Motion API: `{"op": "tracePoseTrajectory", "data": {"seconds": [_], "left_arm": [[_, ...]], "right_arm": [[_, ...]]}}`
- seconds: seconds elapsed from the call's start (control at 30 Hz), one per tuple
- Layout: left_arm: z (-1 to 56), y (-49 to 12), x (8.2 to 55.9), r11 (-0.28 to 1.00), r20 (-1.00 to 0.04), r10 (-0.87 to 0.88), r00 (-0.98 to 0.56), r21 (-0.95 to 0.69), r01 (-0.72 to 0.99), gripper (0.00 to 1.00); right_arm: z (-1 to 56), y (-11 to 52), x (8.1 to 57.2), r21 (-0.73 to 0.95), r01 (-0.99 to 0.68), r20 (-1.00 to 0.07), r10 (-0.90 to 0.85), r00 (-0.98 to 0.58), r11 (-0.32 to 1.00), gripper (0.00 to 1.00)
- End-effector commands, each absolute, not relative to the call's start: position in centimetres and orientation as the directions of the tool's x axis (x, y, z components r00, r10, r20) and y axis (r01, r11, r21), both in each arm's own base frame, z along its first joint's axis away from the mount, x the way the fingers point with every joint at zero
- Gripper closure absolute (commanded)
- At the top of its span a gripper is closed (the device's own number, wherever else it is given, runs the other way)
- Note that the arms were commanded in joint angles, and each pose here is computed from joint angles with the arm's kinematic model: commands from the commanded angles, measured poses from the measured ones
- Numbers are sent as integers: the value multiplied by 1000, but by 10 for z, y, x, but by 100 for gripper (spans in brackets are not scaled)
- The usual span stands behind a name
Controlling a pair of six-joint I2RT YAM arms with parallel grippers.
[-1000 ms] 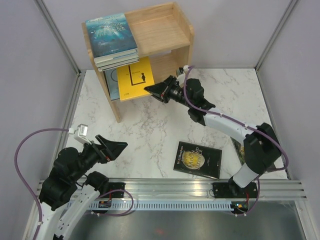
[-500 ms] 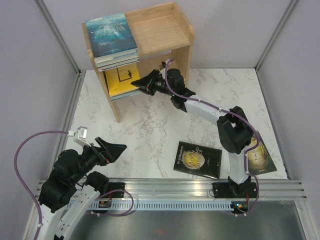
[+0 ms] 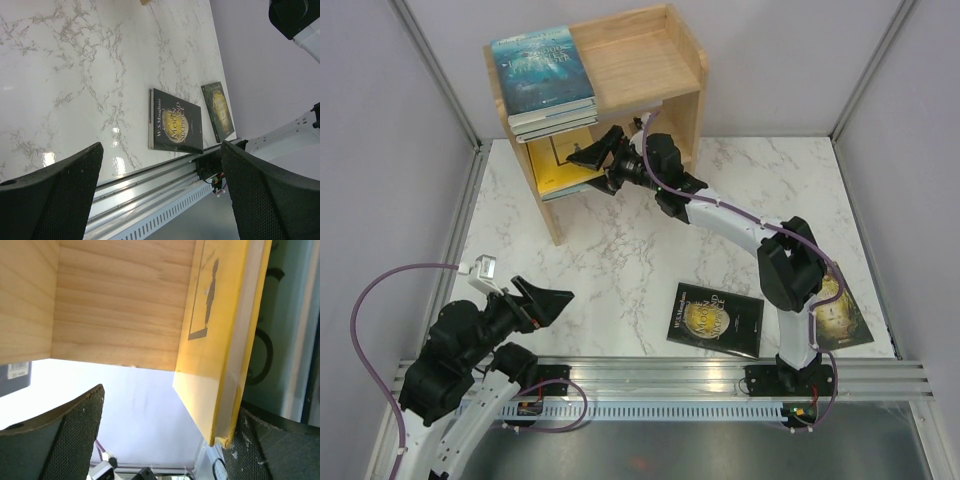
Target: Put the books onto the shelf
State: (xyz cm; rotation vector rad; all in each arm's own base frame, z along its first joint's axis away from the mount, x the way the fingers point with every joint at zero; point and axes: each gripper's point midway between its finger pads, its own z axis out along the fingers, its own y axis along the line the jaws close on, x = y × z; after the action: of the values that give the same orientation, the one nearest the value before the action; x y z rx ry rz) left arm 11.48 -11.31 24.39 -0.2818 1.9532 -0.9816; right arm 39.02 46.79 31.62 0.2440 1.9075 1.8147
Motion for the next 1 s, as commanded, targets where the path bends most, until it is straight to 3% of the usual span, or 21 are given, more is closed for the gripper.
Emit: {"op": "tracePoseTrajectory", "data": {"seconds": [0.0, 0.1, 0.23, 0.37, 0.97], "left_arm": [[249, -111, 114, 666, -649, -532, -544, -717, 204, 0], [247, -111, 115, 664, -643, -534, -549, -721, 199, 0], [247, -112, 116, 664, -643, -536, -547, -721, 196, 0], [247, -111, 118, 668, -646, -536, -544, -718, 196, 0], [229, -123, 124, 675, -625, -498, -601, -715, 185, 0]], "right_arm": [[342, 453, 383, 936, -279, -348, 457, -818, 213, 10], [345, 436, 391, 883, -310, -453, 470, -757, 351, 8], [338, 413, 392, 818, -272, -517, 440, -734, 507, 6], [338, 402, 388, 787, -274, -544, 412, -731, 553, 2], [339, 319, 364, 687, -254, -642, 406, -650, 680, 5]]}}
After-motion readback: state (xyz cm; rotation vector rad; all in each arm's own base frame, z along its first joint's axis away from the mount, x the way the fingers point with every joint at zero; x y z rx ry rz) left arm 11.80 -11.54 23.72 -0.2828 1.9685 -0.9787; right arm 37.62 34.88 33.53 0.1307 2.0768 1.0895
